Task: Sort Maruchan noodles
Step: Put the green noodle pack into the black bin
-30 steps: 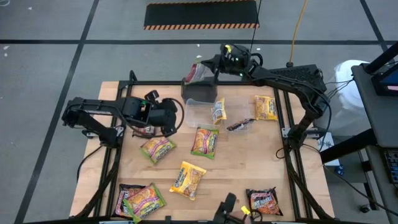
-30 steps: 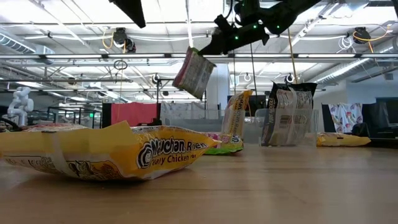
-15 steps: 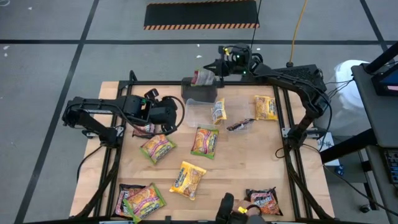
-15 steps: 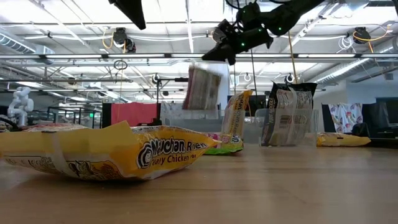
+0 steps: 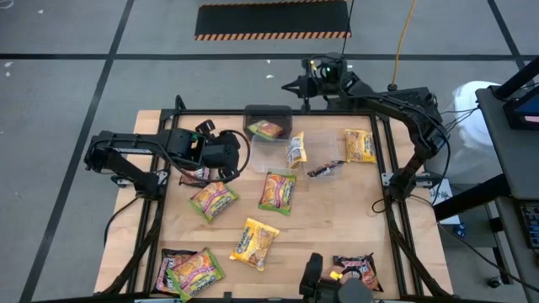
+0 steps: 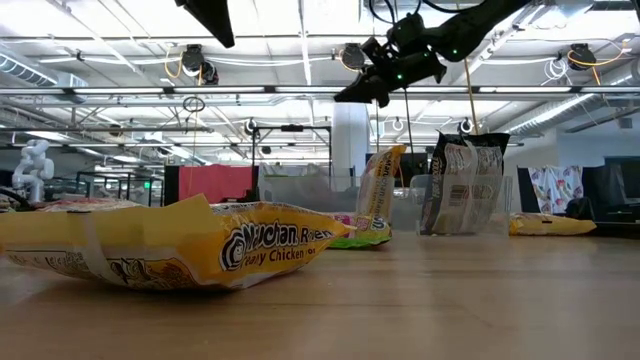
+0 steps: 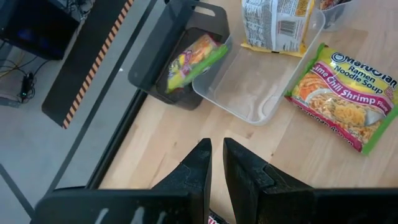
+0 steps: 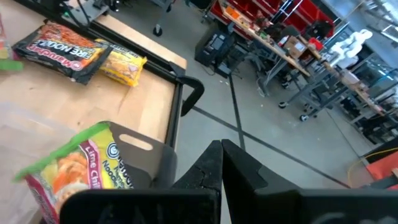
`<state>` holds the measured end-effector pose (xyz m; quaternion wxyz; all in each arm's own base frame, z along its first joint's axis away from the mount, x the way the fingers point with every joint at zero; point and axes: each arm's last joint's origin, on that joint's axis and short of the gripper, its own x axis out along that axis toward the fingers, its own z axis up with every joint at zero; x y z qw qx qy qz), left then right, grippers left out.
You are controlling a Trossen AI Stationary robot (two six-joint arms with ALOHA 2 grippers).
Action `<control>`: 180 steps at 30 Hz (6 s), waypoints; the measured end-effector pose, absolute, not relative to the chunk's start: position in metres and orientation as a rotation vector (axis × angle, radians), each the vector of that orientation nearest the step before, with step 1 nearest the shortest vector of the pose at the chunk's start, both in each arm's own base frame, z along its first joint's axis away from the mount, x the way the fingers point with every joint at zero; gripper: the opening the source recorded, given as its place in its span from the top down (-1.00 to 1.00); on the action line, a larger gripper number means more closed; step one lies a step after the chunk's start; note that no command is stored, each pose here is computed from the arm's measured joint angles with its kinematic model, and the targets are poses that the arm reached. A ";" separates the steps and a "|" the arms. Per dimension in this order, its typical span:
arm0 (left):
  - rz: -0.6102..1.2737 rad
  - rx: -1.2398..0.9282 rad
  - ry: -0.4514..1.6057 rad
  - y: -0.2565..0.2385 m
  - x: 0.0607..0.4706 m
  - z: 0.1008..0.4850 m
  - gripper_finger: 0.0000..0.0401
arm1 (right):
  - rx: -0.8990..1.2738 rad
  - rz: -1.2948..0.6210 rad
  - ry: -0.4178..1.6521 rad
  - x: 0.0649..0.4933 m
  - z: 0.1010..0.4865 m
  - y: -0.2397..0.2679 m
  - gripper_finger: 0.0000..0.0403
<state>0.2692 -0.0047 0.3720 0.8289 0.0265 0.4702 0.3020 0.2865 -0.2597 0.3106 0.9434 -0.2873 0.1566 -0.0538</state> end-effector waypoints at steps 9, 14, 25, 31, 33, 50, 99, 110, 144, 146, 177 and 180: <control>0.637 0.063 1.001 -0.005 0.269 0.372 0.76 | -0.574 -0.100 0.338 0.286 0.308 -0.259 1.00; 0.637 0.063 1.001 -0.005 0.269 0.372 0.76 | -0.562 -0.092 0.343 0.287 0.307 -0.257 1.00; 0.545 0.222 1.056 -0.005 0.269 0.372 0.76 | -0.492 0.034 0.443 0.294 0.305 -0.223 1.00; 0.530 0.249 1.066 -0.004 0.269 0.372 0.91 | -0.506 0.069 0.526 0.288 0.327 -0.176 1.00; 0.535 0.246 1.067 -0.003 0.269 0.372 0.97 | -0.516 0.083 0.551 0.283 0.336 -0.158 1.00; 0.549 0.322 1.118 0.049 0.291 0.361 0.89 | -0.586 0.172 0.434 0.207 0.408 -0.045 1.00; 0.186 0.580 1.333 0.135 0.383 0.236 0.68 | -0.598 0.034 0.531 0.182 0.412 -0.024 1.00; 0.174 0.582 1.348 0.137 0.387 0.225 0.68 | -0.610 0.038 0.531 0.182 0.413 -0.024 1.00; 0.204 0.479 1.326 0.141 0.386 0.225 0.68 | -0.612 0.039 0.531 0.182 0.413 -0.024 1.00; 0.215 0.467 1.325 0.142 0.385 0.225 0.68 | -0.614 0.039 0.531 0.182 0.413 -0.024 1.00; 0.310 0.380 1.315 0.149 0.383 0.225 0.68 | -0.628 0.041 0.515 0.182 0.414 -0.024 1.00; 0.321 0.390 1.321 0.150 0.382 0.225 0.68 | -0.632 0.042 0.515 0.182 0.414 -0.024 1.00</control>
